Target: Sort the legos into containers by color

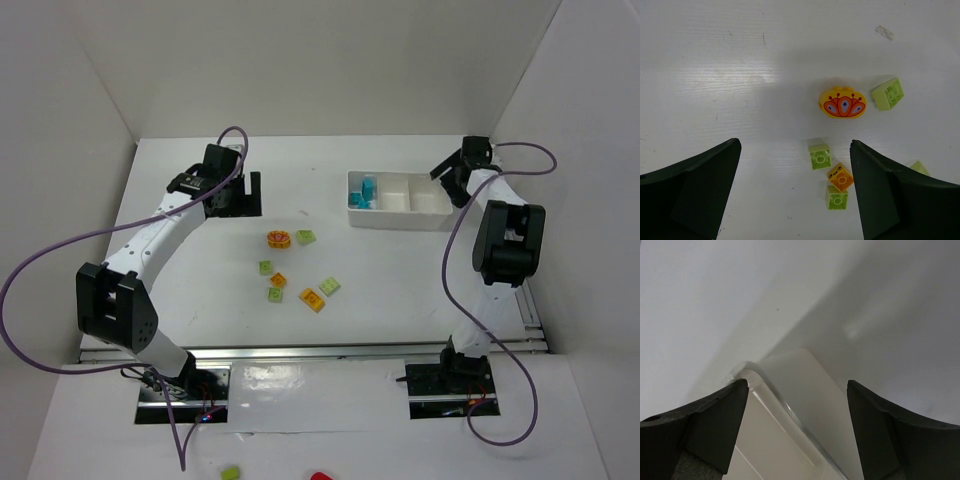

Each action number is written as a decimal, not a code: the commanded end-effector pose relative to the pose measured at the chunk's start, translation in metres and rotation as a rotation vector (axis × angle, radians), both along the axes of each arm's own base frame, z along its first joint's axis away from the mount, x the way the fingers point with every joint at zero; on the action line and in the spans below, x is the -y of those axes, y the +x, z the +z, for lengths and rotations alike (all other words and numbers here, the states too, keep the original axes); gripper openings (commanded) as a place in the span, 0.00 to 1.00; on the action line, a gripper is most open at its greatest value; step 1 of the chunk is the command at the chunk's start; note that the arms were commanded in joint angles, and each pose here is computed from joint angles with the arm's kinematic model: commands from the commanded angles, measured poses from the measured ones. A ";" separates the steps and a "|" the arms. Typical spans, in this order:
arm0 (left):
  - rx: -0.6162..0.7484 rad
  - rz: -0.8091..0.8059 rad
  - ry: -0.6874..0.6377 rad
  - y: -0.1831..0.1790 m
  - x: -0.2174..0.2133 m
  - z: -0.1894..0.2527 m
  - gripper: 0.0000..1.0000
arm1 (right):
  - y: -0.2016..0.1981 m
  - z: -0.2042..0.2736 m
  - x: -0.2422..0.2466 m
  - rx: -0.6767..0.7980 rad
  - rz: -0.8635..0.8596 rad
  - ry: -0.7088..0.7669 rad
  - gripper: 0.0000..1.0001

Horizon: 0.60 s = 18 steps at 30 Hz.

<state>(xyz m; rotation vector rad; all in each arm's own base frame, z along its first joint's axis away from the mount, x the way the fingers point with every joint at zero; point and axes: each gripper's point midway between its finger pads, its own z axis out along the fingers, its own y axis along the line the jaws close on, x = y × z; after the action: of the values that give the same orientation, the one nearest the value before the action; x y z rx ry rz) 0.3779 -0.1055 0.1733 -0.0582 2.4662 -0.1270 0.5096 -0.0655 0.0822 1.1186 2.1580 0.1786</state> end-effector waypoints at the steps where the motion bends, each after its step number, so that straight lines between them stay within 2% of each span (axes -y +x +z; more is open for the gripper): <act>1: 0.019 -0.001 -0.004 -0.001 0.001 0.006 1.00 | 0.040 0.015 -0.042 0.115 0.155 0.083 0.86; 9: 0.028 -0.001 -0.006 0.001 0.002 0.010 1.00 | 0.049 0.029 -0.141 0.148 0.444 0.050 0.80; 18: 0.030 0.004 0.001 0.002 0.000 0.010 1.00 | 0.024 0.004 -0.244 0.063 0.710 0.054 0.80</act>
<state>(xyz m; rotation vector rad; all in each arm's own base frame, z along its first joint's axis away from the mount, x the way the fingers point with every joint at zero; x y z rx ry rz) 0.3780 -0.1052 0.1733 -0.0578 2.4660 -0.1253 0.5369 0.1576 0.0827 0.4235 2.3833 0.5469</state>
